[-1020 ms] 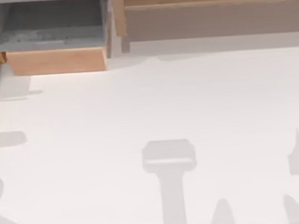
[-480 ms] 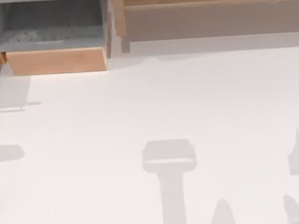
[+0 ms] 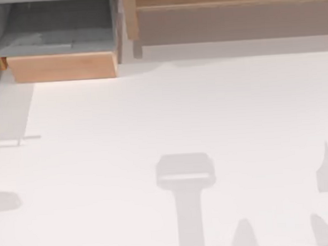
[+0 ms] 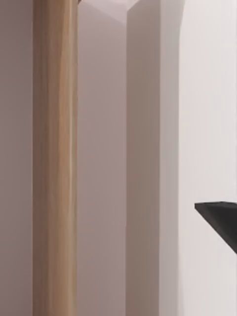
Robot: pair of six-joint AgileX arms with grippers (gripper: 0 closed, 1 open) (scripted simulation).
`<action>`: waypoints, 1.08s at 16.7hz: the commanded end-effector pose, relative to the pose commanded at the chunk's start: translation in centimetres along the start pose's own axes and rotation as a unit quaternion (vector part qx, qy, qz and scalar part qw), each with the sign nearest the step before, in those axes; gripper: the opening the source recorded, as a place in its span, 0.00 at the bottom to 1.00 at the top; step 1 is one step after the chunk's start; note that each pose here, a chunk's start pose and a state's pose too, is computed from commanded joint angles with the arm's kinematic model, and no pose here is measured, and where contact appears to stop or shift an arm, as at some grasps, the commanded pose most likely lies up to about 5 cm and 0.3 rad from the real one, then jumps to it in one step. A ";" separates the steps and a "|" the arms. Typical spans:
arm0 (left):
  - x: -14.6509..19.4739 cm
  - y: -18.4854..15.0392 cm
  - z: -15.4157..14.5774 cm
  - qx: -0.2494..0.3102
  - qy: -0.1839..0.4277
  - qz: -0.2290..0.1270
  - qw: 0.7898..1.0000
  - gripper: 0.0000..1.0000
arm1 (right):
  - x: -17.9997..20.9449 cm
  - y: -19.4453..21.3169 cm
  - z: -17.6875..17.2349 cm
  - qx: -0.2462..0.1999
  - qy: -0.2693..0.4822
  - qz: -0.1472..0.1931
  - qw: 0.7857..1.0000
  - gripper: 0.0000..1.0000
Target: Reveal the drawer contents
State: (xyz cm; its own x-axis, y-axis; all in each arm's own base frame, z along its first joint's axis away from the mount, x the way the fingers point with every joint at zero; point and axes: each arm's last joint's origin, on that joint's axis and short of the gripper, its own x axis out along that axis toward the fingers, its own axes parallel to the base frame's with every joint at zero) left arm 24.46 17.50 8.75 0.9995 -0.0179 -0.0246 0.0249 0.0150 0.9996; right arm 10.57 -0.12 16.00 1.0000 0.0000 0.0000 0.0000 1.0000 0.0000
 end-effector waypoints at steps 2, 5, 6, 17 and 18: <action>0.0 0.0 0.0 0.000 0.000 0.000 1.000 0.00 | 0.0 0.0 0.0 0.000 0.000 0.000 1.000 1.00; 0.0 0.0 0.0 0.000 0.000 0.000 1.000 0.23 | 0.0 0.0 0.0 0.000 0.000 0.000 1.000 1.00; 0.0 0.0 0.0 0.000 0.000 0.000 1.000 0.30 | 0.0 0.0 0.0 0.000 0.000 0.000 1.000 1.00; 0.0 0.0 0.0 0.000 0.000 0.000 1.000 1.00 | 0.0 0.0 0.0 0.000 0.000 0.000 1.000 1.00; 0.0 0.0 0.0 0.000 0.000 0.000 1.000 1.00 | 0.0 0.0 0.0 0.000 0.000 0.000 1.000 1.00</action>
State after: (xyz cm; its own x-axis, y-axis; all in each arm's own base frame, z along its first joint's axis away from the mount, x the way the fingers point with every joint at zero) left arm 24.46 17.50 8.75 0.9995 -0.0179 -0.0246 0.0249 0.0150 0.9996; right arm 10.57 -0.12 16.00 1.0000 0.0000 0.0000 0.0000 1.0000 0.0000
